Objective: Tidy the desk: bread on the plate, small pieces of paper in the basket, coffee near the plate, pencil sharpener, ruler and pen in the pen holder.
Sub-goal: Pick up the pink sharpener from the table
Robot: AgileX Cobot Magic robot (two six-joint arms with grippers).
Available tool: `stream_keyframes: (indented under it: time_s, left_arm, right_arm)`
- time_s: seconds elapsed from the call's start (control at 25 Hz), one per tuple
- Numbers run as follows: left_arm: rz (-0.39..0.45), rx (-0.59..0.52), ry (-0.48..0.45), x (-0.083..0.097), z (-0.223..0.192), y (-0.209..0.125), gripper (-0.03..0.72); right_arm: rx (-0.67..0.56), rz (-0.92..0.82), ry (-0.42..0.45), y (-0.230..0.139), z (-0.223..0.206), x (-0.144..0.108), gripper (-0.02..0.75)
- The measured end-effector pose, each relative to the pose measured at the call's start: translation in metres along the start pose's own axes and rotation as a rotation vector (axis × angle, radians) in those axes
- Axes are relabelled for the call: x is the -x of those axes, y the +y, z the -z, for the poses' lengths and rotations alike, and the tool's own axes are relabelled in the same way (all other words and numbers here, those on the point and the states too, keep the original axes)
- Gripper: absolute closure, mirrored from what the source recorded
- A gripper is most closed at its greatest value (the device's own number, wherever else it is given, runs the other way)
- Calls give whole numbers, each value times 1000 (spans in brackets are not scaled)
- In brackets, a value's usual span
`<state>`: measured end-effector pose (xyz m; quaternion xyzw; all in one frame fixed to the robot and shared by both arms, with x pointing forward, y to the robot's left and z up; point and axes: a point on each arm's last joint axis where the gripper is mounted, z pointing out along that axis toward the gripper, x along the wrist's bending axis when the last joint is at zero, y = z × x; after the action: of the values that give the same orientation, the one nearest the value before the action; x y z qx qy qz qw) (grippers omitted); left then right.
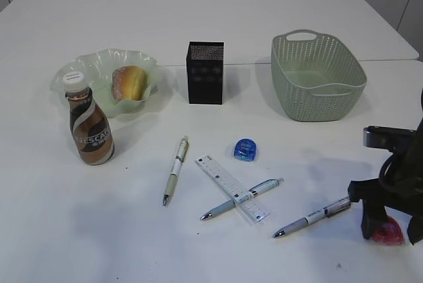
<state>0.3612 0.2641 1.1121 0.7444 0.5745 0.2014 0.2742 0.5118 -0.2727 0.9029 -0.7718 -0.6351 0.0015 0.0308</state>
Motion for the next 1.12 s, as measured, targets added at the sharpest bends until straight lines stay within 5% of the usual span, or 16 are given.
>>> stream_keyframes:
  time_s: [0.28,0.56,1.12]
  left_arm:
    - [-1,-2,2,0,0,0,187]
    - [-3,-1,5,0,0,0,187]
    - [-5,-1,8,-1,0,0,188]
  right_arm:
    - [2,0,0,0,-1,0,207]
    - [-21,-2,-5,0,-6,0,354]
    - [-21,-4,-5,1,-6,0,379]
